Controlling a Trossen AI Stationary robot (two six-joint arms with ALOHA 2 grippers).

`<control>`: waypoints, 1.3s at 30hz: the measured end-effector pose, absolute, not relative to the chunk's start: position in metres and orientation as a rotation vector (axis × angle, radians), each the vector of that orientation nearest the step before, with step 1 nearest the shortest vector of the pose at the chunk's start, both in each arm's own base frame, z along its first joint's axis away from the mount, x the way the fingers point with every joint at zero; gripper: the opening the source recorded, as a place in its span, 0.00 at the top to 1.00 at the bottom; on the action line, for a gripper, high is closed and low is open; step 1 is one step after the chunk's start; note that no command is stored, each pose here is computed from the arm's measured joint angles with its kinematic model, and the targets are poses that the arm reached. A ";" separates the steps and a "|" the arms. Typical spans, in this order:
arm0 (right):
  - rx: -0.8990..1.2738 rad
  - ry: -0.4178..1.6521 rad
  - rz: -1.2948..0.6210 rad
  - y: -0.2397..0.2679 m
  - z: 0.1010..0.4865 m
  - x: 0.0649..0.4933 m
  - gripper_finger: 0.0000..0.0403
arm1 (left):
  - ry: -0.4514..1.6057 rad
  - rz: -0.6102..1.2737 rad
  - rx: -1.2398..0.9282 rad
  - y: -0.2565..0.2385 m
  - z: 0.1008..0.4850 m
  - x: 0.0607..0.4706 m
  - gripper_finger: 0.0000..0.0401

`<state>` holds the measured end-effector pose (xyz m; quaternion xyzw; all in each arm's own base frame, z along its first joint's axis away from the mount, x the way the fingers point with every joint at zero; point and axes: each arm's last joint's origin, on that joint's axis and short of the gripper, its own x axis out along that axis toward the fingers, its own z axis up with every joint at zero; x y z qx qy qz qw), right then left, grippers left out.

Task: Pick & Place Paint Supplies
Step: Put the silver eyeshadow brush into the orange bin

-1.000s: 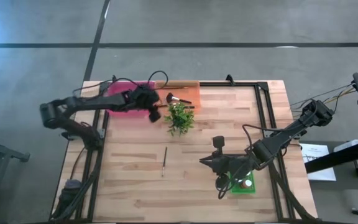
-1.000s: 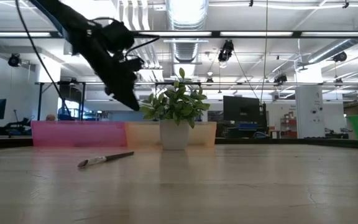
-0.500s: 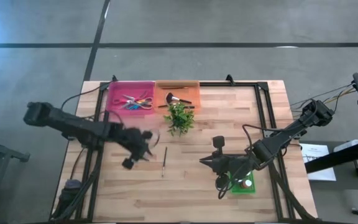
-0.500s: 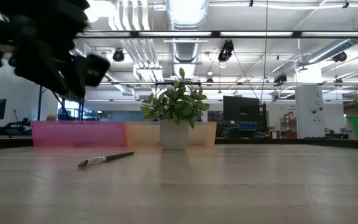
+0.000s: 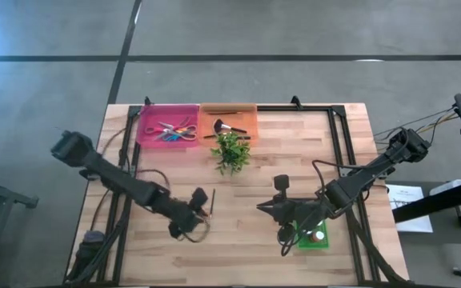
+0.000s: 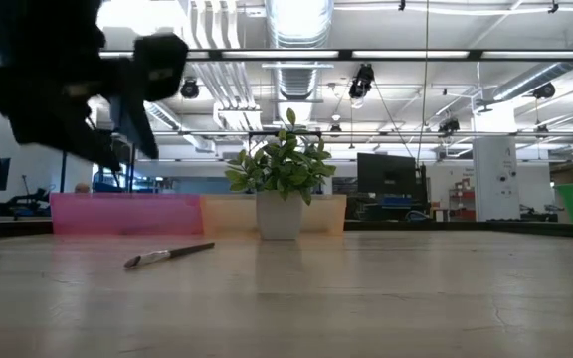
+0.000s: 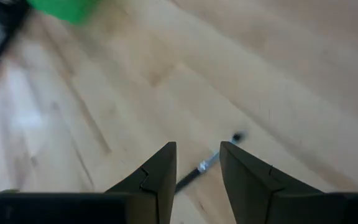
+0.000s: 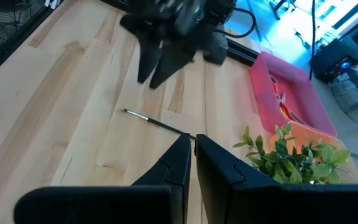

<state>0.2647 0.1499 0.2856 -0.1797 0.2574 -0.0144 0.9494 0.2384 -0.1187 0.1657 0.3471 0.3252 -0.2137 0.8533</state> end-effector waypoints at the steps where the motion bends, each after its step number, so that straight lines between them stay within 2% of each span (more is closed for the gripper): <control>1: -0.366 0.524 -0.029 0.150 0.286 0.265 0.94 | 0.730 -0.469 0.768 -0.121 0.162 0.244 0.67; 5: -0.366 0.524 -0.029 0.150 0.286 0.265 0.94 | 0.912 -0.530 0.855 -0.134 0.152 0.268 0.68; 10: -0.366 0.527 -0.029 0.150 0.285 0.265 0.94 | 0.983 -0.609 0.946 -0.161 0.157 0.296 0.72; 16: -0.361 0.533 -0.032 0.150 0.285 0.264 0.94 | 1.101 -0.677 0.976 -0.172 0.153 0.305 0.80; 39: -0.362 0.535 -0.032 0.149 0.285 0.264 0.94 | 1.134 -0.673 1.008 -0.165 0.140 0.309 0.83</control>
